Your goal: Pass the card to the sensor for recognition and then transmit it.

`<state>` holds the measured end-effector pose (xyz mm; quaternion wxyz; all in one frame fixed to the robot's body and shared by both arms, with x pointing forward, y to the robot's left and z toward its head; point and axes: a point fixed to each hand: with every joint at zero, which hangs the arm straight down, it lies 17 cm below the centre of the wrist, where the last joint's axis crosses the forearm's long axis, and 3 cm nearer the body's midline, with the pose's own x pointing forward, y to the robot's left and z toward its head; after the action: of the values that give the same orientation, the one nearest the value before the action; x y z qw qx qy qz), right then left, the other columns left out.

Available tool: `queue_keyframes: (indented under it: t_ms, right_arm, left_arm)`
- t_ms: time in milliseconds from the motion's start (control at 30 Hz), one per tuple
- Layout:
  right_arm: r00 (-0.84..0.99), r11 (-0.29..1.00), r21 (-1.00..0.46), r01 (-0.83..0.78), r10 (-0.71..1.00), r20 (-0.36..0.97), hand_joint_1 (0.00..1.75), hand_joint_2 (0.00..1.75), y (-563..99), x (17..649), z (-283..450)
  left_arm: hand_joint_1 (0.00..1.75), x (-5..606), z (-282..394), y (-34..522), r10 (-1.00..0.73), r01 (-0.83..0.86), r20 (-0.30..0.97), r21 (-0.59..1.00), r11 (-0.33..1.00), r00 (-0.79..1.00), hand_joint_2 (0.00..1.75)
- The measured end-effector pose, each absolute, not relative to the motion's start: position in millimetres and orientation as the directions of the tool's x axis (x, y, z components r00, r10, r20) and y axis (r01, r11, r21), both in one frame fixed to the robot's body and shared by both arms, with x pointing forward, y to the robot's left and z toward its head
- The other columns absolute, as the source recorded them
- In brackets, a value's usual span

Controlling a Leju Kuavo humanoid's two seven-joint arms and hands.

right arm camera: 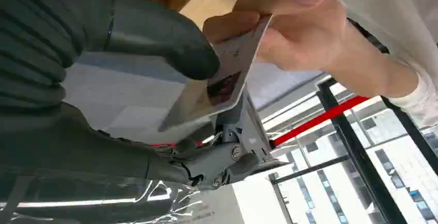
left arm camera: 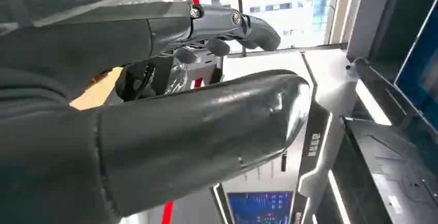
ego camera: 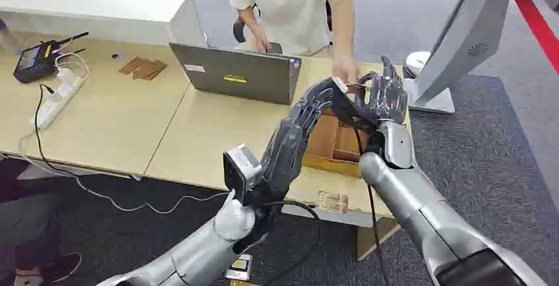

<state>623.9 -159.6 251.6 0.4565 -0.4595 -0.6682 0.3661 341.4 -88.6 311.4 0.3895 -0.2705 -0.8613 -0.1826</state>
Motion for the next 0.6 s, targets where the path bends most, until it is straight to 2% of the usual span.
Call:
queue_keyframes:
  t_ms: [433, 600]
  right_arm:
    - [-0.181, 0.327, -0.902, 0.281, 0.941, 0.285, 1.75, 1.75, -155.6, 623.2, 253.4]
    - [-0.200, 0.381, -0.882, 0.278, 0.921, 0.335, 1.75, 1.75, -155.1, 622.5, 255.1]
  left_arm:
    - [0.00, 341.8, 310.2, -88.7, 0.318, 0.605, 0.772, 0.106, 0.789, -0.550, 0.00]
    - [0.00, 344.5, 309.9, -85.8, 0.306, 0.584, 0.772, 0.103, 0.805, -0.558, 0.00]
